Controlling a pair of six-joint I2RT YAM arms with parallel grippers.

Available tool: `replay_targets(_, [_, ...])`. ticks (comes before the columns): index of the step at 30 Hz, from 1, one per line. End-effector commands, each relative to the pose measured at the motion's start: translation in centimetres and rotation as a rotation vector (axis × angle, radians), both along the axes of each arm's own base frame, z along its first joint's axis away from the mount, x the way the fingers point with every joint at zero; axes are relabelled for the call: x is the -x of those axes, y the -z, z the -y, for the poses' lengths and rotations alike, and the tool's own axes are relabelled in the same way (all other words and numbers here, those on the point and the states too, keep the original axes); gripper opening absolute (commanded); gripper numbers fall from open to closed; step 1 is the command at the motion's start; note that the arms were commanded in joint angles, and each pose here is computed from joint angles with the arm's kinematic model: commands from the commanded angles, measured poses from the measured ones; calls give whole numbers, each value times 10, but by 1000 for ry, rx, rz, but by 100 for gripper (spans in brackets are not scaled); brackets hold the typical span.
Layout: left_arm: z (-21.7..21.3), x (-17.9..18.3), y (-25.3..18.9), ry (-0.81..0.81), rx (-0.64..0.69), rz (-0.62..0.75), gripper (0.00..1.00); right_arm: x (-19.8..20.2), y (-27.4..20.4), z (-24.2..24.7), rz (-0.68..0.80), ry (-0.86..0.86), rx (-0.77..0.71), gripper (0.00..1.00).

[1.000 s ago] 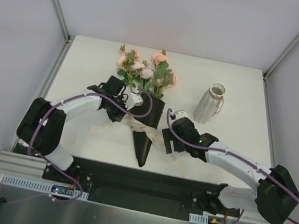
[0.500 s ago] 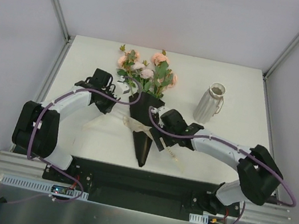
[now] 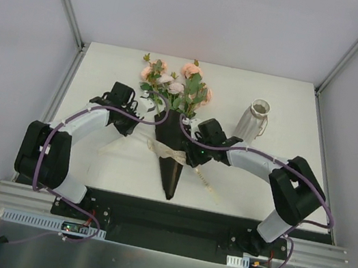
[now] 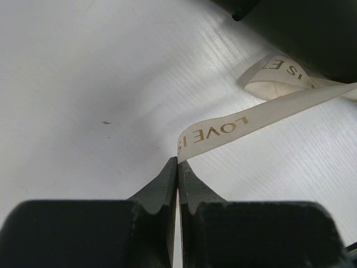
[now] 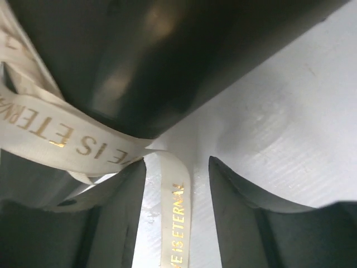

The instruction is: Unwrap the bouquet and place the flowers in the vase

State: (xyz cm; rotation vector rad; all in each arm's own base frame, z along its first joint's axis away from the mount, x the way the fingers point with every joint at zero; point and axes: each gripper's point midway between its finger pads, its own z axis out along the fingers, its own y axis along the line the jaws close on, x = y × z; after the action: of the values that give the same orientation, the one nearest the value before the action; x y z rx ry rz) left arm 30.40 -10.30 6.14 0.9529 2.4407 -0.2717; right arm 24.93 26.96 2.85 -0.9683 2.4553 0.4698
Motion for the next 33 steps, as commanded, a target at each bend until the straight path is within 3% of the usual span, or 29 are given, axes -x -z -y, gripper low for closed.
replay_targets(1, [1, -7, -20, -20, 16, 49, 0, 5, -8, -23, -17, -77, -96, 45])
replay_targets(2, [1, -6, -21, -21, 14, 50, 0, 6, -8, -22, -14, -80, -94, 29])
replay_targets(4, [0, -7, -25, -22, 12, 64, 0, 7, -12, -20, -3, -78, -99, 4])
replay_targets(5, [-1, -7, -26, -24, 10, 69, 0, 8, -13, -20, -1, -78, -102, 1])
replay_targets(12, [-2, -8, -38, -30, 9, 84, 0, 9, -19, -4, 30, -2, -70, 1])
replay_targets(25, [-12, -7, -55, -80, -20, 122, 0, -10, -62, 143, 305, 587, 144, 1])
replay_targets(31, [-57, -24, -64, -337, -65, 141, 0, -15, -114, 214, 431, 890, 175, 1])
replay_targets(33, [-94, -32, -73, -478, -67, 157, 0, -12, -124, 239, 446, 977, 195, 1])
